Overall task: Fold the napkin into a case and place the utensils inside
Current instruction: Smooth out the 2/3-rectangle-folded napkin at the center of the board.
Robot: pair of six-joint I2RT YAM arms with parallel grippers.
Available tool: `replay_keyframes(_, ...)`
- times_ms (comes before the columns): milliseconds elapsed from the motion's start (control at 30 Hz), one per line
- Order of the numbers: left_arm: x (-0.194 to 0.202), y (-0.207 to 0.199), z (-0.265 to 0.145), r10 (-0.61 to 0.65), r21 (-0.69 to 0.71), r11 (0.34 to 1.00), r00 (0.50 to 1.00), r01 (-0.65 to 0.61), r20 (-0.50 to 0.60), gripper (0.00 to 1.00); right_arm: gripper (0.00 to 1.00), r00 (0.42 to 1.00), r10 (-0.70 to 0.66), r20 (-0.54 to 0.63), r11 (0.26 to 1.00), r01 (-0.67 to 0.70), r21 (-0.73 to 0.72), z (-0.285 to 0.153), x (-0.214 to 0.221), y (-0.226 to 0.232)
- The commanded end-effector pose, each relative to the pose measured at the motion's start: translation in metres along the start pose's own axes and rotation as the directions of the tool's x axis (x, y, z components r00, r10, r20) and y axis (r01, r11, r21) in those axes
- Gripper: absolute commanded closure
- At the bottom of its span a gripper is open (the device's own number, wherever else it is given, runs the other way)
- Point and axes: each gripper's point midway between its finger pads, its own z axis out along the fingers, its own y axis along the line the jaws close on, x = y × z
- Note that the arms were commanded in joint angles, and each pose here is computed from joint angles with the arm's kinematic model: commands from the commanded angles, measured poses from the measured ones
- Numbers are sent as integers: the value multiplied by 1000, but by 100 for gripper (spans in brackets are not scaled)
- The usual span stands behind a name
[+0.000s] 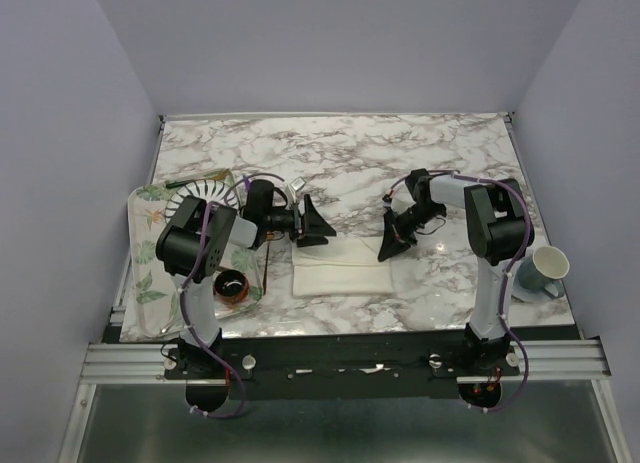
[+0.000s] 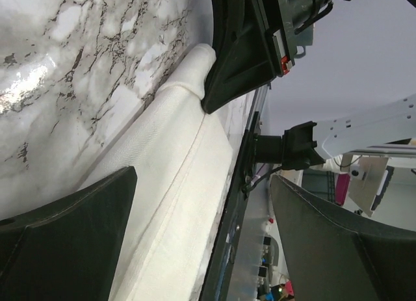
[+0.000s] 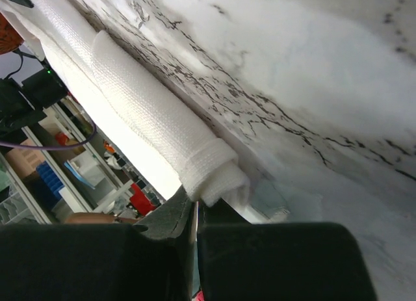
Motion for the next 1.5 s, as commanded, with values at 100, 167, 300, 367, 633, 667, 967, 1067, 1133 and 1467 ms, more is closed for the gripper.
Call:
replay_keyframes(100, -19, -58, 33, 138, -3, 990, 990, -138, 22, 55, 89, 1000, -4, -26, 973, 10, 232, 5, 6, -56)
replay_keyframes(167, -28, -63, 45, 147, -13, 989, 988, -146, 51, 83, 90, 1000, -2, -26, 972, 8, 233, 5, 5, -56)
replay_keyframes(300, -21, -60, 77, 114, 18, 993, 993, -114, 15, 98, 90, 1000, 1, -29, 972, 6, 236, 5, 6, -57)
replay_keyframes(367, -16, -68, 90, 77, 54, 996, 997, -77, 9, 98, 90, 1000, 0, -28, 972, 7, 235, 5, 5, -57)
replay_keyframes(633, 4, -35, 117, -23, -16, 1000, 1000, 23, -2, 100, 90, 999, 5, -31, 972, 2, 236, 5, 4, -58)
replay_keyframes(667, 6, -30, 118, -28, -27, 999, 1000, 28, -5, 100, 90, 999, 28, -25, 972, -22, 235, 5, 4, -56)
replay_keyframes(967, 19, 43, 122, -104, -255, 962, 994, 94, -27, 100, 78, 1000, -16, 1, 990, 16, 141, -4, 1, -27)
replay_keyframes(1067, 27, 58, 119, -123, -298, 949, 991, 104, -47, 100, 69, 995, -91, 49, 995, 90, 32, -22, -5, 10)
replay_keyframes(1133, 29, 62, 117, -127, -307, 946, 991, 105, -50, 100, 66, 982, -154, 110, 988, 156, -8, -38, -12, 35)
replay_keyframes(1467, 30, 68, 113, -112, -318, 944, 992, 86, -65, 100, 79, 994, -21, 110, 999, 26, -47, -18, -32, 20)
